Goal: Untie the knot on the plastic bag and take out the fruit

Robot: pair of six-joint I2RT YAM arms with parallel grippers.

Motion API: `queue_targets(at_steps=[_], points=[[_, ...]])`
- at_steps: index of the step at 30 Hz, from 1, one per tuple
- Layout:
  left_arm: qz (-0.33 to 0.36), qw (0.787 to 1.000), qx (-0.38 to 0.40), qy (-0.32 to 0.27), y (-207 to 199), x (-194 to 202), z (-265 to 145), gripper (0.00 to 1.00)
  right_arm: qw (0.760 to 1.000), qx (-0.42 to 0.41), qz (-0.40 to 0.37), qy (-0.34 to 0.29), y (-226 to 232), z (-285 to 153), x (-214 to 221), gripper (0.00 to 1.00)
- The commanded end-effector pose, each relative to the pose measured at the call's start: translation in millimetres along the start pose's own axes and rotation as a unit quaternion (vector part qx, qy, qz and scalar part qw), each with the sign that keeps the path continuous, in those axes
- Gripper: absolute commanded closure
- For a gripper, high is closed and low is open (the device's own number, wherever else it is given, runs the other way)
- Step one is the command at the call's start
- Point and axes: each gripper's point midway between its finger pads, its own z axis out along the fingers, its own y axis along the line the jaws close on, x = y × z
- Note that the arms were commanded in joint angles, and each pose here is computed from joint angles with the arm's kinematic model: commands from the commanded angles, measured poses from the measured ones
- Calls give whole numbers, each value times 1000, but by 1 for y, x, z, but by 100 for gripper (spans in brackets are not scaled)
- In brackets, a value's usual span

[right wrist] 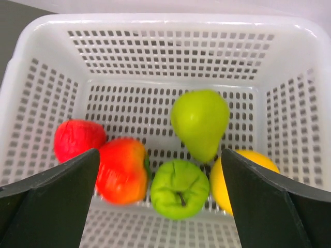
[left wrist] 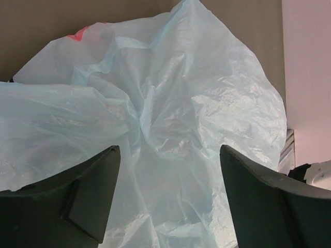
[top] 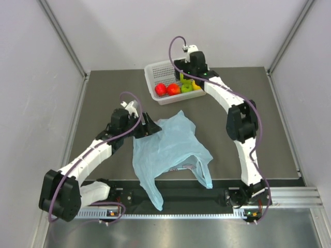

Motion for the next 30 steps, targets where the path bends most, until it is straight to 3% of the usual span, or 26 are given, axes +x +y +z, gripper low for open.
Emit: queue_targets(at_steps=[1, 5, 9, 18, 30], points=[[35, 998, 33, -42, -28, -27, -14, 16, 992, -16, 2, -129, 8, -90, -112, 0], [55, 996, 45, -57, -41, -36, -25, 7, 985, -41, 8, -165, 15, -153, -127, 0], [74, 994, 56, -63, -53, -41, -36, 3, 984, -68, 15, -163, 22, -223, -107, 0], [127, 983, 89, -97, -81, -53, -68, 1, 970, -104, 47, -215, 24, -360, -40, 0], [176, 968, 106, -143, -103, -58, -110, 1, 955, -81, 84, -274, 4, -493, 14, 0]])
